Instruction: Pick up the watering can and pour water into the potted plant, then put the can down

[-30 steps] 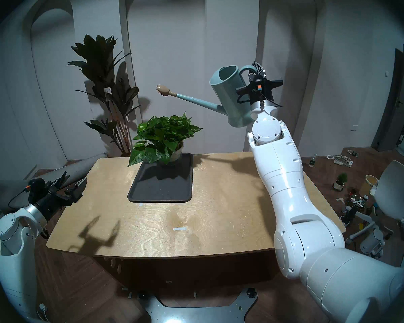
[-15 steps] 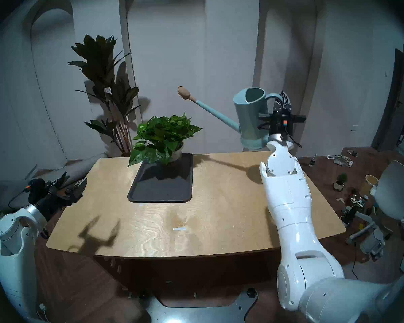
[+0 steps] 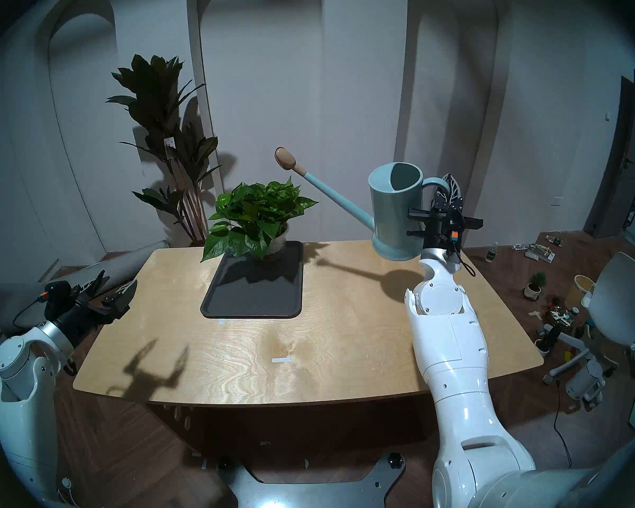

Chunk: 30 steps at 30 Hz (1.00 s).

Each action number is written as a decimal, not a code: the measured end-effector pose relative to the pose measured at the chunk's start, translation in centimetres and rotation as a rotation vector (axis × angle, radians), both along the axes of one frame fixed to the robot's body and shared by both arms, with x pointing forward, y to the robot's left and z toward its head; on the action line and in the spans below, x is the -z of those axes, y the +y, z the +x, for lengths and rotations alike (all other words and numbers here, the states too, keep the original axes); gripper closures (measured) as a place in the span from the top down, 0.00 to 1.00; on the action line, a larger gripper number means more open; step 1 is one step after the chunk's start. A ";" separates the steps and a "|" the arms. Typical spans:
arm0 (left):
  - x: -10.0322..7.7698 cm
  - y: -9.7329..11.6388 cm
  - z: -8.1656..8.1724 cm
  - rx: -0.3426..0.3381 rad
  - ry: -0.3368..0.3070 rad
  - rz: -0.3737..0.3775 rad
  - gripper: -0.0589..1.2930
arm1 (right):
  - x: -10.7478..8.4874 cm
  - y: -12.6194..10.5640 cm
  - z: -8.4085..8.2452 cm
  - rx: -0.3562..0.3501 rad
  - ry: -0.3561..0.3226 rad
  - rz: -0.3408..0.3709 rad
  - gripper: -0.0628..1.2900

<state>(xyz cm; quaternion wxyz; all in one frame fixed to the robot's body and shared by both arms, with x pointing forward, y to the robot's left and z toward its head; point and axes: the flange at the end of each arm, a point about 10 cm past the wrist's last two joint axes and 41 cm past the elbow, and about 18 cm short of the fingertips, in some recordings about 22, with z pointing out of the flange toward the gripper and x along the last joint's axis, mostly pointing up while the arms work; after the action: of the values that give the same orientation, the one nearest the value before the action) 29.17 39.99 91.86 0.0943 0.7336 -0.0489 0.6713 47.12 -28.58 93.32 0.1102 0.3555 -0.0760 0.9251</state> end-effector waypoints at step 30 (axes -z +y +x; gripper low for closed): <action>-0.1 -0.1 0.0 0.001 -0.002 0.002 0.96 | 9.8 -2.8 -11.9 -0.140 0.026 0.279 0.10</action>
<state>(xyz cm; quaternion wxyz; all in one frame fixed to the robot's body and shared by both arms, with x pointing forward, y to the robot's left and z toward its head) 29.16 39.92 91.94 0.0941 0.7330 -0.0501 0.6718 35.24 -31.36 83.49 -0.0042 0.3836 -0.1771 0.9064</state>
